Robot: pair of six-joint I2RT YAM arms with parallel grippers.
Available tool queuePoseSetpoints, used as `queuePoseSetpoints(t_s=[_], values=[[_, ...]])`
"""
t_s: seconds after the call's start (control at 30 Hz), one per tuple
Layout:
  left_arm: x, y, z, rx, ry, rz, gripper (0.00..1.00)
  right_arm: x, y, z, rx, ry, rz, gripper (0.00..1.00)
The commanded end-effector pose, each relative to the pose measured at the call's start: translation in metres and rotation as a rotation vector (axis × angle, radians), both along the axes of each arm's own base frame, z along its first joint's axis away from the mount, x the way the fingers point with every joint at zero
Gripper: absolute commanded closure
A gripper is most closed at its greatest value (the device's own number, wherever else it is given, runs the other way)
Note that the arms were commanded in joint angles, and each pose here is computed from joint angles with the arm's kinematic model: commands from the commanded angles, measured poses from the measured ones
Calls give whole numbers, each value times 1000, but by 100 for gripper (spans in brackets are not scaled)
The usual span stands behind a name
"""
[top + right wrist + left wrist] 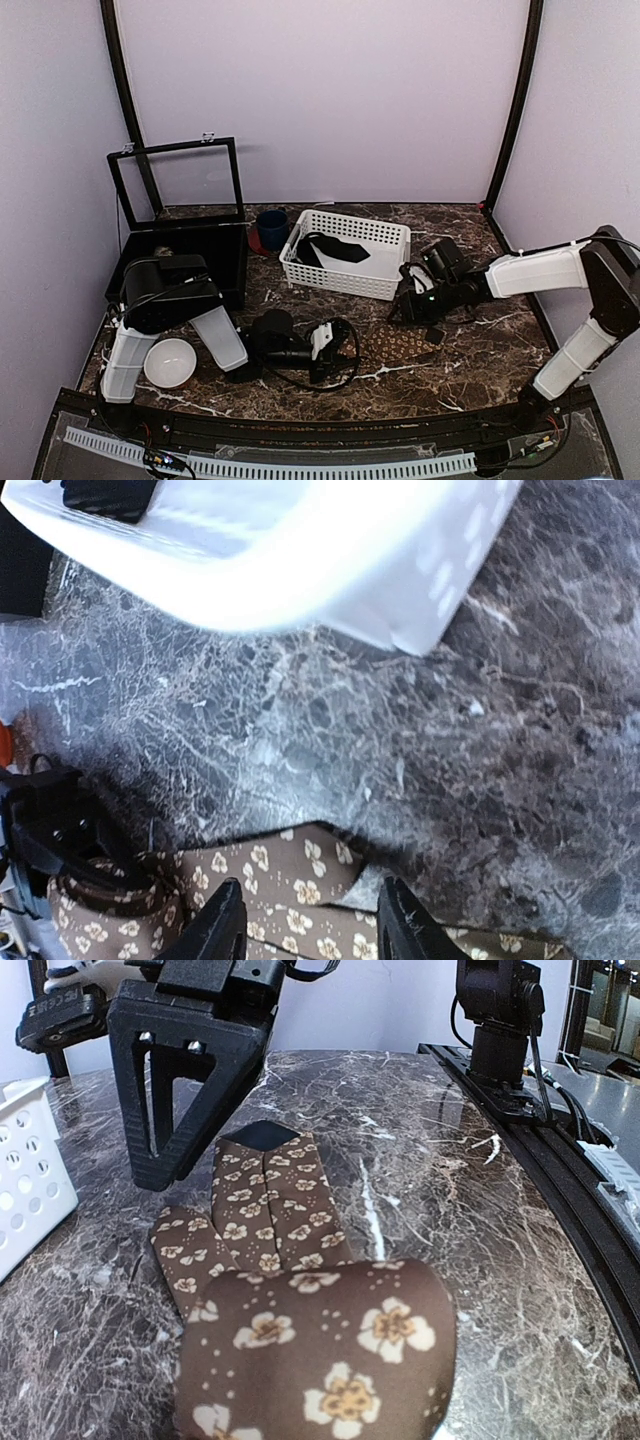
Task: Roll the ties
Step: Roll the tie at the center of the board.
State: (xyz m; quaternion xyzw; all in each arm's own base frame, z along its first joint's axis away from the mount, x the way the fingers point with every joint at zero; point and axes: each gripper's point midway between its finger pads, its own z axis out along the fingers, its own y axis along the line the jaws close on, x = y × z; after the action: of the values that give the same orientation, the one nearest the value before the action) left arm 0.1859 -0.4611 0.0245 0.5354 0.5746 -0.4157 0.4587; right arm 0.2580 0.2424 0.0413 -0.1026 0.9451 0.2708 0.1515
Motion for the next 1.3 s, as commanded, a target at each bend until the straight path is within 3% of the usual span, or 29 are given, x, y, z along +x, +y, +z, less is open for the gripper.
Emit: queuePoseSetpoints(t_s=[0.0, 0.23, 0.37, 0.43, 0.53, 0.6, 0.87, 1.1, 1.13, 1.2, 1.27], values=[[-14, 19, -50, 153, 68, -14, 81, 4, 8, -5, -113, -67, 46, 56], [-13, 20, -50, 153, 67, -6, 81, -5, 3, -29, -333, -91, 89, 61], [-13, 19, -49, 153, 66, -10, 81, -13, -2, -40, -385, -73, 110, 64], [-13, 19, -49, 153, 65, -8, 81, -16, -2, -45, -395, -63, 121, 71], [-12, 20, -50, 157, 62, -3, 81, -19, -1, -49, -405, -53, 136, 92], [-12, 20, -51, 161, 64, 0, 81, -18, 4, -42, -385, -61, 140, 100], [-11, 22, -57, 177, 68, 6, 82, -14, 15, 22, -260, -140, 104, 100], [-11, 22, -57, 176, 70, 7, 82, -22, 16, 28, -217, -118, 114, 100], [-11, 22, -57, 176, 69, 7, 82, -20, 14, 24, -230, -110, 109, 97], [-10, 22, -56, 173, 70, 7, 82, -14, 13, 17, -254, -108, 100, 77], [-10, 21, -56, 172, 70, 6, 82, -9, 15, 14, -259, -116, 92, 66]])
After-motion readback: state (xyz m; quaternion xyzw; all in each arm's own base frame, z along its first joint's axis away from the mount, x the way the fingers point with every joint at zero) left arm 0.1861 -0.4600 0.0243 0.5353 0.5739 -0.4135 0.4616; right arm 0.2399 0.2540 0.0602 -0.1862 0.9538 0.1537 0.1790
